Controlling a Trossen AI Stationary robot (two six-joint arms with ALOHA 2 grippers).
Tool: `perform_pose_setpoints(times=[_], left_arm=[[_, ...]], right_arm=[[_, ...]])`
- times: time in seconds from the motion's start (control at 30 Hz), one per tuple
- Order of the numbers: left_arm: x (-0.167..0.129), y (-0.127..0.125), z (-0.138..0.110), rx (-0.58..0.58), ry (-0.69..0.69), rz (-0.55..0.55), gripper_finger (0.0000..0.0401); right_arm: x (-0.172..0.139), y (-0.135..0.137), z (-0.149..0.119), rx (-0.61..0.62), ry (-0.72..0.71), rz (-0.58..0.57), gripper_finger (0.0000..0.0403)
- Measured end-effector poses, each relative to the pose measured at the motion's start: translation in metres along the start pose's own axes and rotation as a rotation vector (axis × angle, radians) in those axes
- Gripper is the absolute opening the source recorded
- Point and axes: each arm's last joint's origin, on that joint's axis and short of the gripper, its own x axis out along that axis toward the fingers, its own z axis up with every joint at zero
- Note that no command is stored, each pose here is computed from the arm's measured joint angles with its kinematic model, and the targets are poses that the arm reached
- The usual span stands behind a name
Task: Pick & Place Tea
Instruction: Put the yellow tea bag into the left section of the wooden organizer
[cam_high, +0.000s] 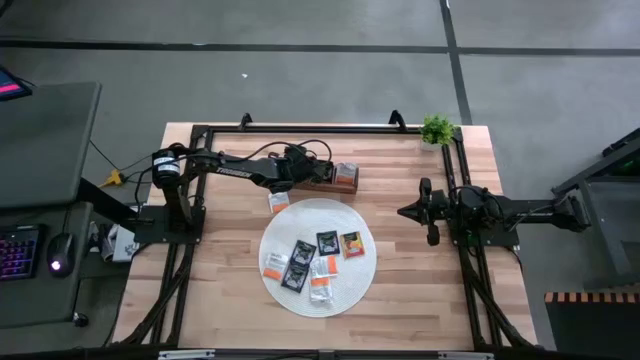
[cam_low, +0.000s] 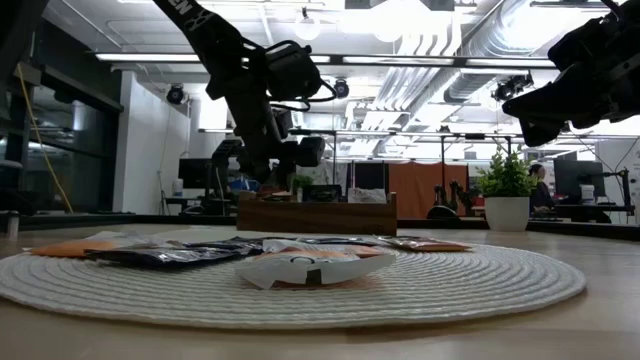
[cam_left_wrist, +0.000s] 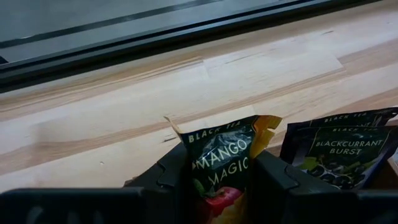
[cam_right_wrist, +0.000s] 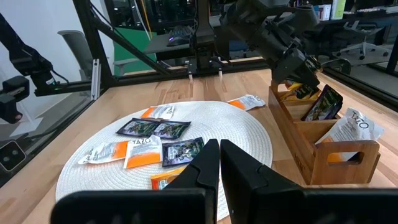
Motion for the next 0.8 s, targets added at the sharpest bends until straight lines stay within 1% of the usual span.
perform_pose_setpoints(times=[0.1,0.17,0.5,0.63,0.8], left_arm=[[0.0000,0.0000,0.0000,0.000,0.000,0.000,0.0120],[0.0000,0.0000,0.0000,0.000,0.000,-0.001,0.0131],[0.0000,0.0001,0.0006,-0.002,-0.015,0.010,0.0235],[0.0000,0.0003,0.0008,-0.002,-0.022,0.017,0.0267],[0.0000,0.0004,0.0008,-0.003,-0.022,0.018,0.0297]], right_arm=[[0.0000,0.0000,0.0000,0.000,0.000,0.000,0.0012],[0.0000,0.0000,0.0001,0.000,0.000,0.000,0.0012],[0.0000,0.0000,0.0001,0.000,0.000,0.000,0.0012],[0.0000,0.0000,0.0000,0.000,0.000,0.000,0.0012],[0.0000,0.0000,0.0000,0.000,0.000,0.000,0.0012]])
